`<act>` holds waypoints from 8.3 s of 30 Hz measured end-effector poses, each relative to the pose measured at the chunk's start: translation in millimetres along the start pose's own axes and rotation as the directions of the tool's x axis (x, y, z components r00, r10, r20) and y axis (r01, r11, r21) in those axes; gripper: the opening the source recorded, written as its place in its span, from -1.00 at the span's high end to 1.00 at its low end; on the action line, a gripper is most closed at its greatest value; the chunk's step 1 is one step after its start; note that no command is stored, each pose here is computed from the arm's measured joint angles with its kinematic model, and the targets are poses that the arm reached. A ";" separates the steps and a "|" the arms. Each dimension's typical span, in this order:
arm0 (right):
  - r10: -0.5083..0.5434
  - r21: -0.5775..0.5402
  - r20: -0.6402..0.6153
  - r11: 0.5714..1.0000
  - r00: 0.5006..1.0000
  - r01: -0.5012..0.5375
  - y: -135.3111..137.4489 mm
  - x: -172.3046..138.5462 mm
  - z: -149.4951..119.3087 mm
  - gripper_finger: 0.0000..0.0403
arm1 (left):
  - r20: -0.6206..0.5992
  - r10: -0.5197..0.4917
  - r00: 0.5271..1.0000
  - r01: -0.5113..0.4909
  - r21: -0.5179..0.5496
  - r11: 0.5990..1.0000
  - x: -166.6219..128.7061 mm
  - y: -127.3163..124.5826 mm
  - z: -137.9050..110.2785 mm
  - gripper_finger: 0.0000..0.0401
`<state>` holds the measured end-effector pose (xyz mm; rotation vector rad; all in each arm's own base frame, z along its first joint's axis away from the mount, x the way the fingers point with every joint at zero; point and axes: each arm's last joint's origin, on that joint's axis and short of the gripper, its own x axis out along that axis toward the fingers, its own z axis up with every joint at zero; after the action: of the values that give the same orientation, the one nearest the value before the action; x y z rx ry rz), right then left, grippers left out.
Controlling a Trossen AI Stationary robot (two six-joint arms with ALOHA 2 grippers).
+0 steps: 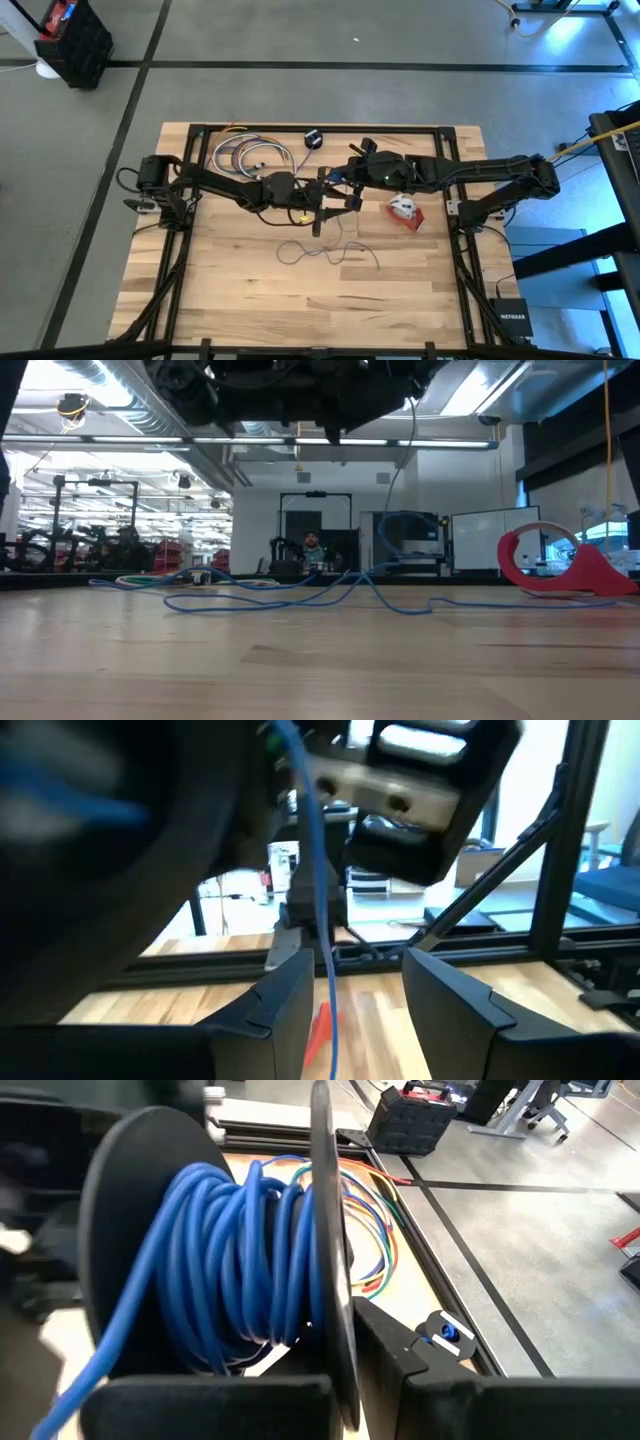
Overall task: Coil cords
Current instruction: Coil the blue wire onto the spool
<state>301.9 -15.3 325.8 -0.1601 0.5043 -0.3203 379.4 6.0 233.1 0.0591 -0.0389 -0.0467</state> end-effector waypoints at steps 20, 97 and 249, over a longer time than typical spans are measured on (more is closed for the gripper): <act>0.000 -0.002 -0.002 1.000 1.000 0.000 0.1 0.1 -0.2 0.91 | -0.006 -0.018 1.000 0.018 0.051 0.999 8.2 -0.2 -0.4 0.92; -0.262 -0.033 -0.125 0.965 0.957 0.260 5.0 44.6 -30.3 0.91 | -0.276 0.233 0.933 -0.240 0.009 0.971 -64.3 11.9 71.9 1.00; 0.207 -0.044 0.287 0.978 0.935 -0.203 14.9 51.1 -89.8 0.12 | -0.267 0.071 0.961 0.006 0.278 0.961 -110.5 -5.5 48.0 0.99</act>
<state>303.4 -25.2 221.9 -0.1630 0.2284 -0.0857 266.9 3.0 276.5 0.3448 0.2326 0.0008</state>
